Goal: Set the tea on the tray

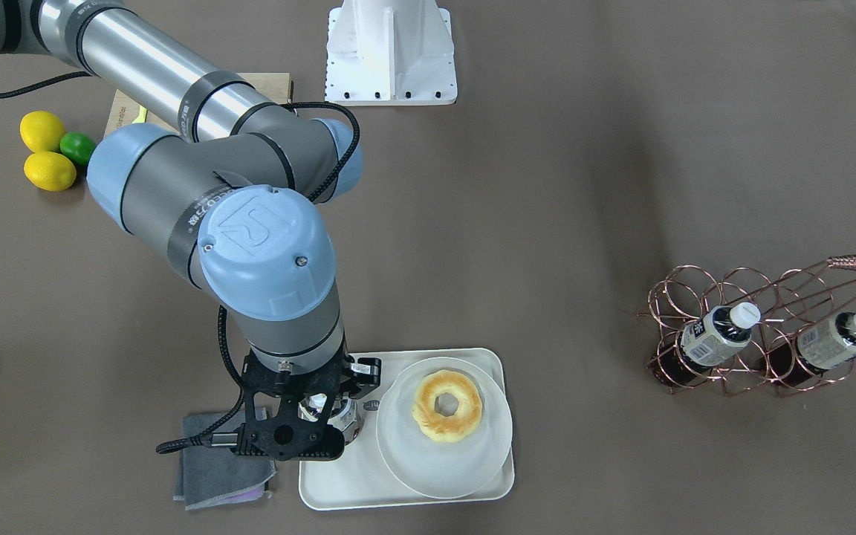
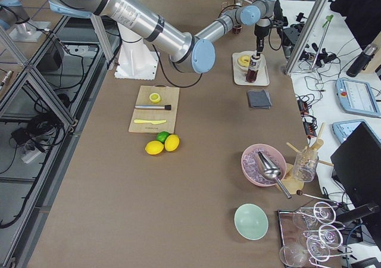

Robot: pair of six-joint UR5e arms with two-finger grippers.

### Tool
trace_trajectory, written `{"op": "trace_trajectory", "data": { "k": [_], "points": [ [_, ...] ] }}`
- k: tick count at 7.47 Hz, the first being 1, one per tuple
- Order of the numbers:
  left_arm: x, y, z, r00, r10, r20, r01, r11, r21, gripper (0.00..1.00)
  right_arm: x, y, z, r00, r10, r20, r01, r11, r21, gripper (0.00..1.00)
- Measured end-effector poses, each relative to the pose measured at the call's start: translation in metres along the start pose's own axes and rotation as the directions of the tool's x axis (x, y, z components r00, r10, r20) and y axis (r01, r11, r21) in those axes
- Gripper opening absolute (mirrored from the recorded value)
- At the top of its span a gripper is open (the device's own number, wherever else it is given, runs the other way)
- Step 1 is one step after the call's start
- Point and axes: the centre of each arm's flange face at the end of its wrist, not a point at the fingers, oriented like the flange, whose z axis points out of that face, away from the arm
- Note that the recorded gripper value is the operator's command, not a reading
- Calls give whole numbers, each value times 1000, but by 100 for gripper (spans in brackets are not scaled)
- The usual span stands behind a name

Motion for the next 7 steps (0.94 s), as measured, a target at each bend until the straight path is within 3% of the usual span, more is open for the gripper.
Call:
{"op": "trace_trajectory", "data": {
  "k": [4, 5, 7],
  "points": [
    [-1, -7, 2, 1000, 3, 0, -3, 1000, 0, 98, -6, 3, -3, 1000, -10, 8, 10, 1000, 18, 100],
    [-1, -7, 2, 1000, 3, -1, -3, 1000, 0, 98, -11, 7, -14, 1000, -13, 21, 13, 1000, 21, 100],
    [-1, -7, 1, 1000, 3, -1, -3, 1000, 2, 98, -19, 36, -67, 1000, 2, 15, -2, 1000, -12, 100]
  ]
}}
